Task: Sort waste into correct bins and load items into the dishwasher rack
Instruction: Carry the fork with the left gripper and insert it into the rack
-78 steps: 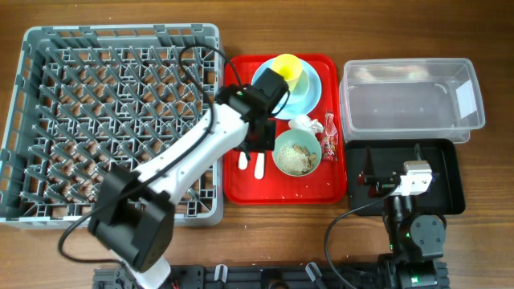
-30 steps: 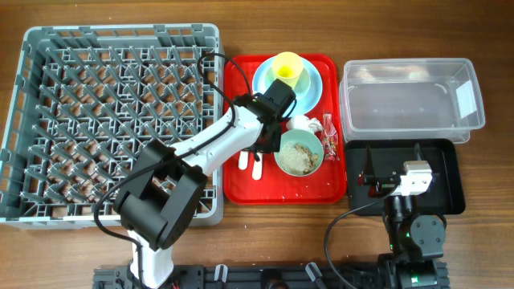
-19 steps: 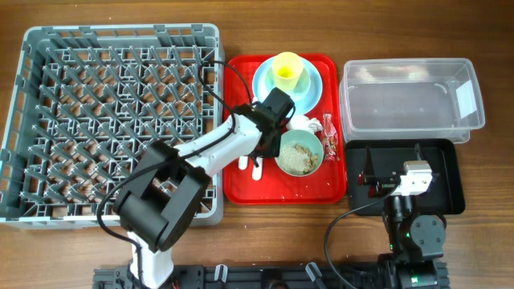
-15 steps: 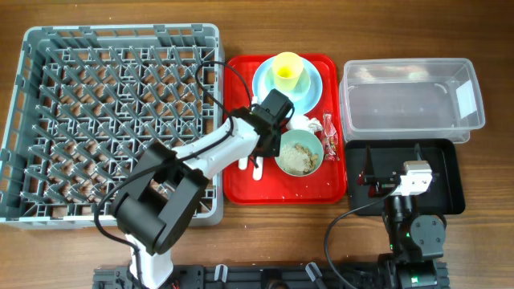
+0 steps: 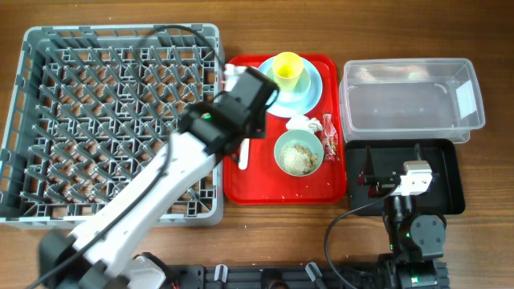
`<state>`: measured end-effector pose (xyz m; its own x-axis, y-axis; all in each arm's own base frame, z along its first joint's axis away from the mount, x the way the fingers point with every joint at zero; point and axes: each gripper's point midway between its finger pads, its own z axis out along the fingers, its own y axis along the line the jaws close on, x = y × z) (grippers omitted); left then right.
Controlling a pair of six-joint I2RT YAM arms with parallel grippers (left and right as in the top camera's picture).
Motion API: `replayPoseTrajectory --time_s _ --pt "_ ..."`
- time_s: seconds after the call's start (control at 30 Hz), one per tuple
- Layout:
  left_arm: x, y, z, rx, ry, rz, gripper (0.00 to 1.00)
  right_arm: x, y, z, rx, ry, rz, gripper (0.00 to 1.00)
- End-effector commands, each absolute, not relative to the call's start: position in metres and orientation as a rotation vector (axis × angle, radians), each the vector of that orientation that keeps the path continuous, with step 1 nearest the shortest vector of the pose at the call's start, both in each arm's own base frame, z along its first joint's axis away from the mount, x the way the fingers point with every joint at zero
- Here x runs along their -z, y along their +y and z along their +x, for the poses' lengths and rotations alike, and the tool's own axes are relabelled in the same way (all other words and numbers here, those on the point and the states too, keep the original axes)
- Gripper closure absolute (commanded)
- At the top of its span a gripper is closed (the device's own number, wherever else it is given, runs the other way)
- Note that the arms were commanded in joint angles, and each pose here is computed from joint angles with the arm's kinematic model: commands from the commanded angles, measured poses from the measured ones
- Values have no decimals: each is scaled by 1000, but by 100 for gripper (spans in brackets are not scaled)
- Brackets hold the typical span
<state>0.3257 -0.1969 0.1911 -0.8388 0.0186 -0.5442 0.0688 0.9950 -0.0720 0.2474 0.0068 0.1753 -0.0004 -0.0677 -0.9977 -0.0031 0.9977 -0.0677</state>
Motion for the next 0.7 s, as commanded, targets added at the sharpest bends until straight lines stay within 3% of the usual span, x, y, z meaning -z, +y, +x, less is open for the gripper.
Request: replayPoseTrajectory --time_s 0.0,0.1,0.37,0.67 --pt "-196 -137 333 -134 2538 -69 96 -176 4 247 49 1567 -32 0" --pt "-180 -111 336 -187 2617 -110 96 -176 4 247 50 1567 -32 0" --pt "-134 -108 346 81 2837 -69 96 -176 4 247 50 1567 -32 0" --pt "-93 -113 364 58 2893 9 96 -176 4 247 49 1567 -32 0"
